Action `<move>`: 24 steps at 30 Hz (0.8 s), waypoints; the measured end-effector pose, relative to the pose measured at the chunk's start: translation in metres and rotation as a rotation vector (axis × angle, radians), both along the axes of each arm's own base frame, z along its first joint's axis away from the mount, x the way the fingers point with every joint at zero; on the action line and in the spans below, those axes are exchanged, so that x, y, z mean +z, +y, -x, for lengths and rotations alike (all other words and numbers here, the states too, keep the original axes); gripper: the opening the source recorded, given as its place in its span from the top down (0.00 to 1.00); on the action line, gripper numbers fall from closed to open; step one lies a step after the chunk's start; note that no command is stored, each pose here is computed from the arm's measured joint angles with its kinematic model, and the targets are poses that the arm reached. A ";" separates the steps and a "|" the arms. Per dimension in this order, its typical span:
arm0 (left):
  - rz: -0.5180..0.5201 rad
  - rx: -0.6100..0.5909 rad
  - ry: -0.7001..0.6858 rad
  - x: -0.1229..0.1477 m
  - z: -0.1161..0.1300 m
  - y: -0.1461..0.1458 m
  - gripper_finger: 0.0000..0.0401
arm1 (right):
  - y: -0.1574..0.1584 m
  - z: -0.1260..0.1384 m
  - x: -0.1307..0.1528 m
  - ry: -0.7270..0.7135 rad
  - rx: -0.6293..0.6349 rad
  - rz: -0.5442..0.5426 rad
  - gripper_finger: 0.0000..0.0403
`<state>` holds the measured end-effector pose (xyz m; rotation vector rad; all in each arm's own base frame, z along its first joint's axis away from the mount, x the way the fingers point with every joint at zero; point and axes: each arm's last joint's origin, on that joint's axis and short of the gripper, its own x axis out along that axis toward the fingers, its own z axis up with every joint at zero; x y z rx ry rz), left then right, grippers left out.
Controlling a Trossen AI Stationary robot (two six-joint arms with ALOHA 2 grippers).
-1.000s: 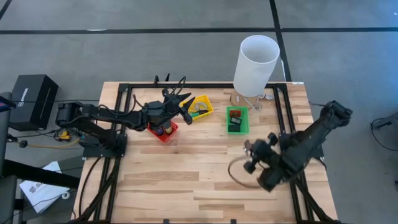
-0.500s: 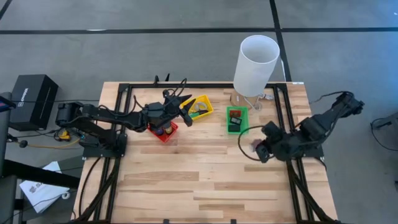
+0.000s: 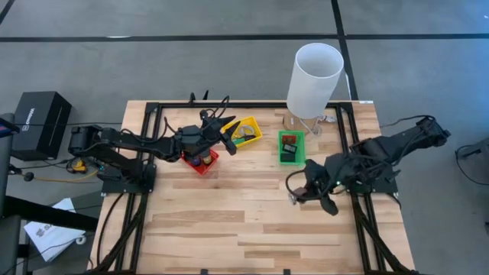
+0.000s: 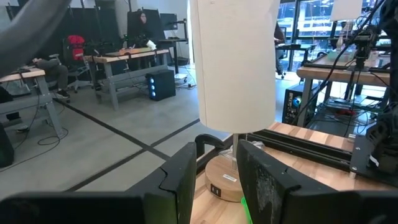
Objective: Pick & Place Office items
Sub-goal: Put the brown watch into the yellow basket
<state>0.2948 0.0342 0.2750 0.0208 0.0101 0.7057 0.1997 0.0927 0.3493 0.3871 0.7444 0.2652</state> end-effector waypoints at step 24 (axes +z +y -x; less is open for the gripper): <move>-0.003 -0.019 0.040 -0.003 -0.001 -0.006 0.72 | -0.091 -0.021 -0.071 -0.350 0.107 0.189 0.96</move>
